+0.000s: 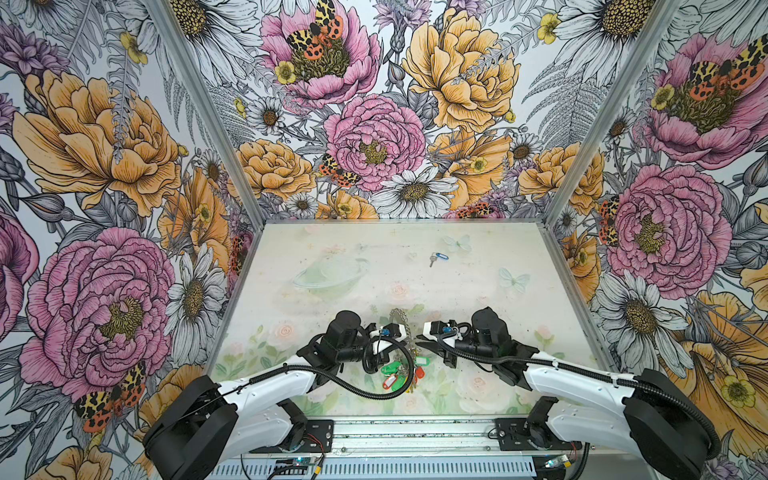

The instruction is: Put the keys on the keyring

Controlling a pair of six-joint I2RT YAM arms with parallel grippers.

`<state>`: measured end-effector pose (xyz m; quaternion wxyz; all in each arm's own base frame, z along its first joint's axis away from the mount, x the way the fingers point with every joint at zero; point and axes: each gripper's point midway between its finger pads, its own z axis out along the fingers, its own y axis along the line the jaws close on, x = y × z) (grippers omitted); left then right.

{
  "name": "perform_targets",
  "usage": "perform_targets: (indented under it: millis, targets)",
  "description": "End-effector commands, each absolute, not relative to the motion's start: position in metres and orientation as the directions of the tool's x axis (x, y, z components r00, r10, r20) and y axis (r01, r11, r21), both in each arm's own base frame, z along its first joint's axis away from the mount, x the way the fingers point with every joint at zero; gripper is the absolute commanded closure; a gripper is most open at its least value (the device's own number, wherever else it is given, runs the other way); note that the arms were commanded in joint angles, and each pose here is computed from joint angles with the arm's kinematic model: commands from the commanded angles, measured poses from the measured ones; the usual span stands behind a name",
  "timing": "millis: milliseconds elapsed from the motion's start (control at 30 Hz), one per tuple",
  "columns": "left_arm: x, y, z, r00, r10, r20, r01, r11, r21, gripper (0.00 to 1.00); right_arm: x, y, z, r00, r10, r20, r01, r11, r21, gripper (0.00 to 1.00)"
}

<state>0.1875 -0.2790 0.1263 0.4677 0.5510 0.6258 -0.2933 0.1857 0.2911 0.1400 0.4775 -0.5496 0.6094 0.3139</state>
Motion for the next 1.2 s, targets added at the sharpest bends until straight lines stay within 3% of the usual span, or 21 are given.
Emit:
perform_targets:
  millis: [0, 1167]
  targets:
    - [0.188, -0.284, 0.140, 0.097, 0.399, -0.912, 0.960, 0.206, 0.192, 1.00, 0.183, 0.298, 0.149, 0.094, -0.358, -0.929, -0.973, 0.164, -0.161, 0.84]
    - [0.177, -0.291, 0.140, 0.106, 0.386, -0.916, 0.973, 0.150, 0.176, 1.00, 0.183, 0.311, 0.159, 0.167, -0.317, -0.933, -0.965, 0.140, -0.221, 0.83]
